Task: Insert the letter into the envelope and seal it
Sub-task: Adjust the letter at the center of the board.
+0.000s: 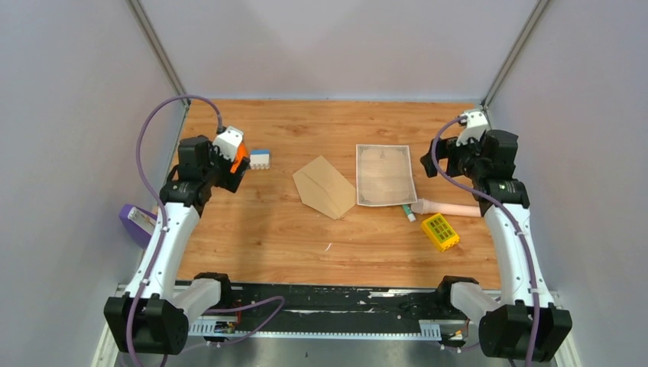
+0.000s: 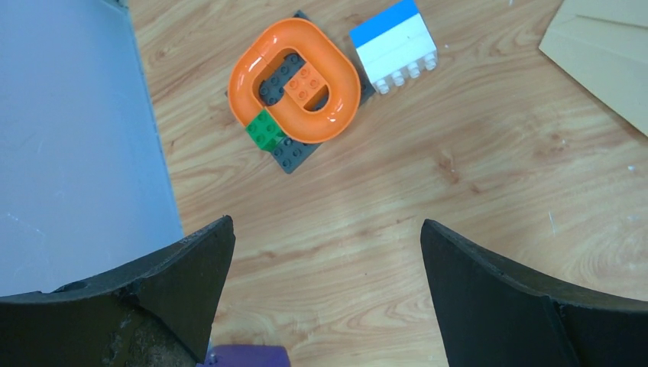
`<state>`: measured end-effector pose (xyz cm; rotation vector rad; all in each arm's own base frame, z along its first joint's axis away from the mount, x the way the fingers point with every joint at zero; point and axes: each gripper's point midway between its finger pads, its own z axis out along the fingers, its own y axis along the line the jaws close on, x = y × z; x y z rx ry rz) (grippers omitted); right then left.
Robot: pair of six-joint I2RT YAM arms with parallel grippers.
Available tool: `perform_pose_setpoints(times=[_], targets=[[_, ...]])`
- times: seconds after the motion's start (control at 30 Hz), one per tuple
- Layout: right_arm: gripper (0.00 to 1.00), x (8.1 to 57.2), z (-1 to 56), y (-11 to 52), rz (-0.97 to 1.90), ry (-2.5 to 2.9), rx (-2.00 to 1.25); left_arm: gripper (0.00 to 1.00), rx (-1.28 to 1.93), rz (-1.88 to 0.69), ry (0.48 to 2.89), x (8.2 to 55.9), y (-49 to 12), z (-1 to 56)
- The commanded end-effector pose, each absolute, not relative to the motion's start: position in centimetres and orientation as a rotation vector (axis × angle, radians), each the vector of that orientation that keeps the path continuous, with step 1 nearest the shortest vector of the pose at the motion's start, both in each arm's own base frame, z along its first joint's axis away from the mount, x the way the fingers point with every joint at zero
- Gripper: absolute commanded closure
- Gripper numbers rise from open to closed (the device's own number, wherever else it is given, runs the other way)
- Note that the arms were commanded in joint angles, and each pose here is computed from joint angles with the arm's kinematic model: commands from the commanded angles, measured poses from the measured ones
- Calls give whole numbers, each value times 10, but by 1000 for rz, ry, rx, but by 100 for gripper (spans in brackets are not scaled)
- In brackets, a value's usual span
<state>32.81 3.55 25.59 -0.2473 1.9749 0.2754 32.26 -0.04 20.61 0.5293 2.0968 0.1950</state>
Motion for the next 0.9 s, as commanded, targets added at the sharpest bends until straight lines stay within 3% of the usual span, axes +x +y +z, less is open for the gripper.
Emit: perform_pose_setpoints(times=[0.0, 0.33, 0.87], targets=[[0, 328, 236, 36, 269, 2067, -356, 0, 641, 188, 2052, 315, -6, 222], [1, 323, 197, 36, 244, 2165, -379, 0, 686, 73, 2119, 317, -20, 180], [5, 326, 158, 77, 280, 2290, -483, 0, 657, 87, 2109, 320, -18, 173]])
